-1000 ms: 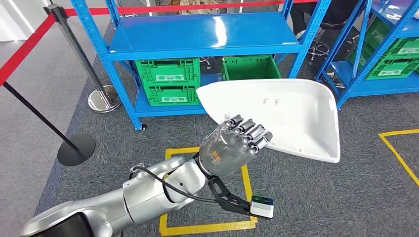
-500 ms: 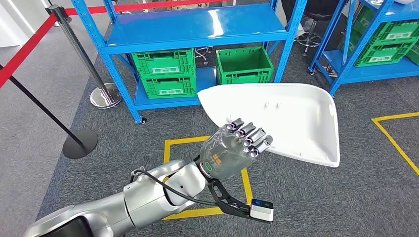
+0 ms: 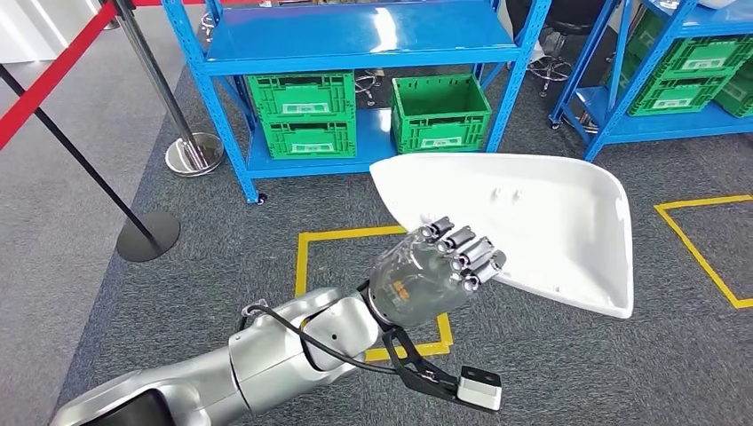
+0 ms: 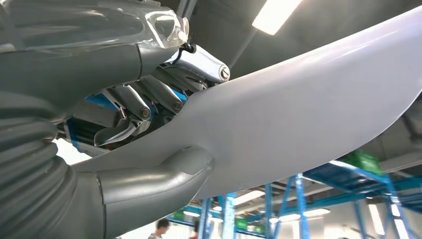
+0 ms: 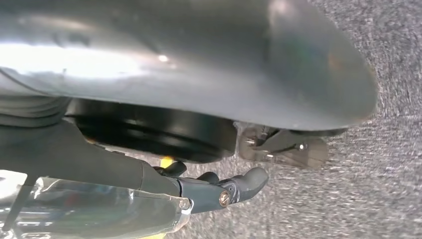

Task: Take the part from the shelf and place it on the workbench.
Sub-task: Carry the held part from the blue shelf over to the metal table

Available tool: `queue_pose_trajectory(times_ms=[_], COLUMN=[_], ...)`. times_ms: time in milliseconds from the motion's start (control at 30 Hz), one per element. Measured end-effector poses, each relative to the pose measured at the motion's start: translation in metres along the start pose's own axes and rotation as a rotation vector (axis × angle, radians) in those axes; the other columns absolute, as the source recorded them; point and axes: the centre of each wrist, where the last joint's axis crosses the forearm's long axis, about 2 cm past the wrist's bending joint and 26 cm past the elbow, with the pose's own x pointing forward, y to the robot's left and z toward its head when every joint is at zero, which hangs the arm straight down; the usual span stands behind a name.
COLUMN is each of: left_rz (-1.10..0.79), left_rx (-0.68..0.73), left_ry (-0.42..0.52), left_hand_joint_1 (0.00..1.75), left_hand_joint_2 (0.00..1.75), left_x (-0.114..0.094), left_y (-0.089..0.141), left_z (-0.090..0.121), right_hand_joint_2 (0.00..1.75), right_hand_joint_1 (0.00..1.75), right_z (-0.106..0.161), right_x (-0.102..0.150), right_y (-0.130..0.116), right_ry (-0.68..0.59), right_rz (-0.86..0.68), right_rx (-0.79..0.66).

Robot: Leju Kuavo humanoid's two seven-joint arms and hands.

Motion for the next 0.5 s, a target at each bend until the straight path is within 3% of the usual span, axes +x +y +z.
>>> queue_pose_trajectory(times_ms=[500], left_rz=[0.044], left_rx=[0.002], left_ry=[0.001], left_hand_joint_1=[1.75], left_hand_joint_2=[1.75], left_x=[0.0119], left_y=[0.0016], left_z=[0.0016], right_hand_joint_2=[0.0], right_hand_joint_1=[0.0], right_z=[0.0], right_x=[-0.0051], right_y=[-0.0089], right_ry=[0.032], right_rz=[0.019], right_rx=[-0.027])
